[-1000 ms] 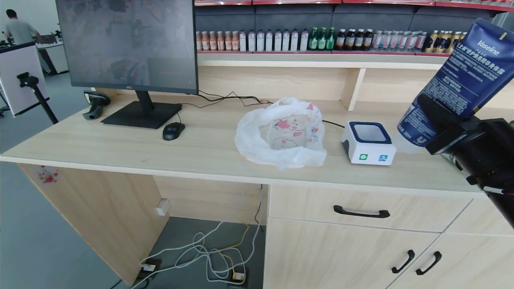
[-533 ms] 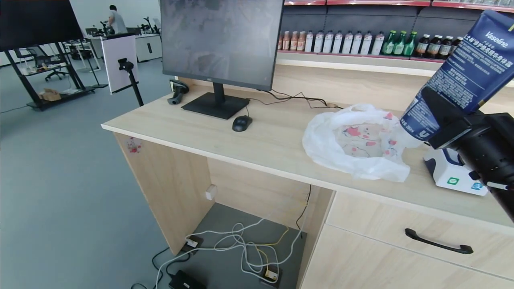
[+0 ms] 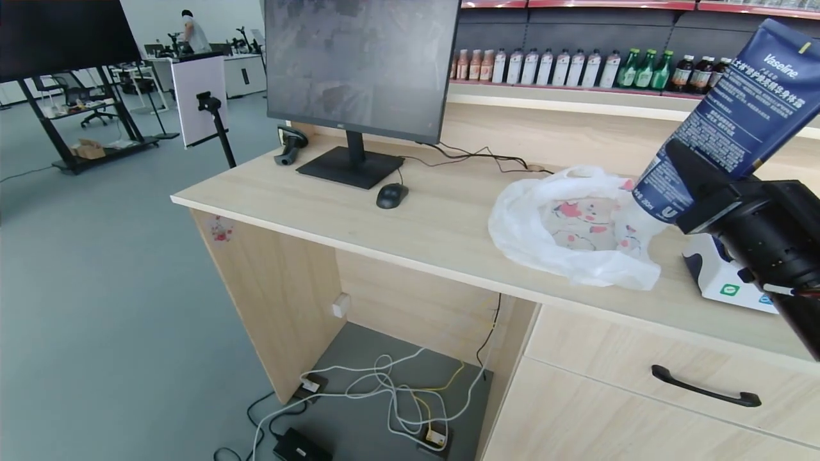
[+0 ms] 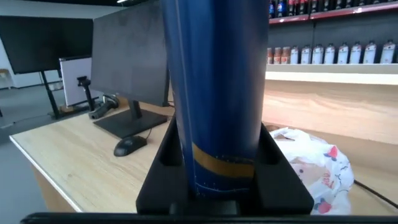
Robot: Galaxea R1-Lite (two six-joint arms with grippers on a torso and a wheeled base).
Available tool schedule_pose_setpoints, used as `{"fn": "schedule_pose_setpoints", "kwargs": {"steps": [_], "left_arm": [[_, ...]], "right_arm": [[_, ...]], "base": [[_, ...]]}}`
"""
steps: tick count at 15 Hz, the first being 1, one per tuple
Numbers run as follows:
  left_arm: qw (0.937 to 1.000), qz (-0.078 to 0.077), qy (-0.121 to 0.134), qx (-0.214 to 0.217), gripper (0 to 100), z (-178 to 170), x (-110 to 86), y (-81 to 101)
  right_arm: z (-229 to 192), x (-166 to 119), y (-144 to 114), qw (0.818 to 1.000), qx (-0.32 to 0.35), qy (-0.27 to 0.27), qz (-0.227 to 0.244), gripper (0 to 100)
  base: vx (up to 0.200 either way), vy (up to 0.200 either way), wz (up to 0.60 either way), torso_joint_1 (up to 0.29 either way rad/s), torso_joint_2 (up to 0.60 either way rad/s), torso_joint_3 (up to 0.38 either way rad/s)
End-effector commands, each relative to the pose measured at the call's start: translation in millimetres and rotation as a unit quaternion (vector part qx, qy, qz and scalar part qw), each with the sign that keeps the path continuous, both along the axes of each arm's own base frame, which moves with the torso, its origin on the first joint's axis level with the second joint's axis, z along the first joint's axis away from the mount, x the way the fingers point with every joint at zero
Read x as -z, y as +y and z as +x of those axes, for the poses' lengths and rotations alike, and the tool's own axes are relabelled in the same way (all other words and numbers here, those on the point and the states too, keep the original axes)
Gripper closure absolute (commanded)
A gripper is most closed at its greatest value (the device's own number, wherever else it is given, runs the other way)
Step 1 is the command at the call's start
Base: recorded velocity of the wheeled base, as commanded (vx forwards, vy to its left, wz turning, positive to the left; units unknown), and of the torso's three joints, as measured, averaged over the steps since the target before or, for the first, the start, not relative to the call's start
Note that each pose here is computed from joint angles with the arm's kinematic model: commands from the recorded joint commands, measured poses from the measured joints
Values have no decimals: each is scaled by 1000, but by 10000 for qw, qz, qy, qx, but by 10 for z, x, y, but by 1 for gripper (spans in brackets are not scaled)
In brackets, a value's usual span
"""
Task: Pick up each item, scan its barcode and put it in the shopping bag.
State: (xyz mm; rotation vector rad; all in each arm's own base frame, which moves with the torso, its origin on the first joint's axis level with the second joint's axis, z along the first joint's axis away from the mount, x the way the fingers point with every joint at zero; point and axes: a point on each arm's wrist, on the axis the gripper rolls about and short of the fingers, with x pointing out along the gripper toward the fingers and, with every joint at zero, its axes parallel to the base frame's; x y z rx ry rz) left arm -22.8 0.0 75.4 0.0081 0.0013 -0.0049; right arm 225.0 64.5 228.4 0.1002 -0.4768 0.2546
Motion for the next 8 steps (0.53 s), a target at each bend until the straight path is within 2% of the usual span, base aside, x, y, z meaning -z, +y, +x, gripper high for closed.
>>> {"fn": "schedule_pose_setpoints", "kwargs": {"steps": [1, 3, 5, 8], "left_arm": [[10000, 6, 1, -1, 0, 0, 1, 0], [10000, -2, 1, -1, 0, 0, 1, 0], [10000, -10, 1, -1, 0, 0, 1, 0], [10000, -10, 1, -1, 0, 0, 1, 0]], "right_arm": [[33, 26, 15, 10000, -11, 48, -22, 100], [49, 37, 15, 10000, -3, 70, -28, 100], [88, 26, 26, 9999, -56, 74, 77, 100], [250, 149, 74, 9980, -263, 404, 409, 100]], "base": [[200, 0, 0, 2, 2, -2], [200, 0, 0, -12, -10, 7], [0, 0, 0, 0, 0, 0], [0, 0, 0, 0, 0, 0]]}}
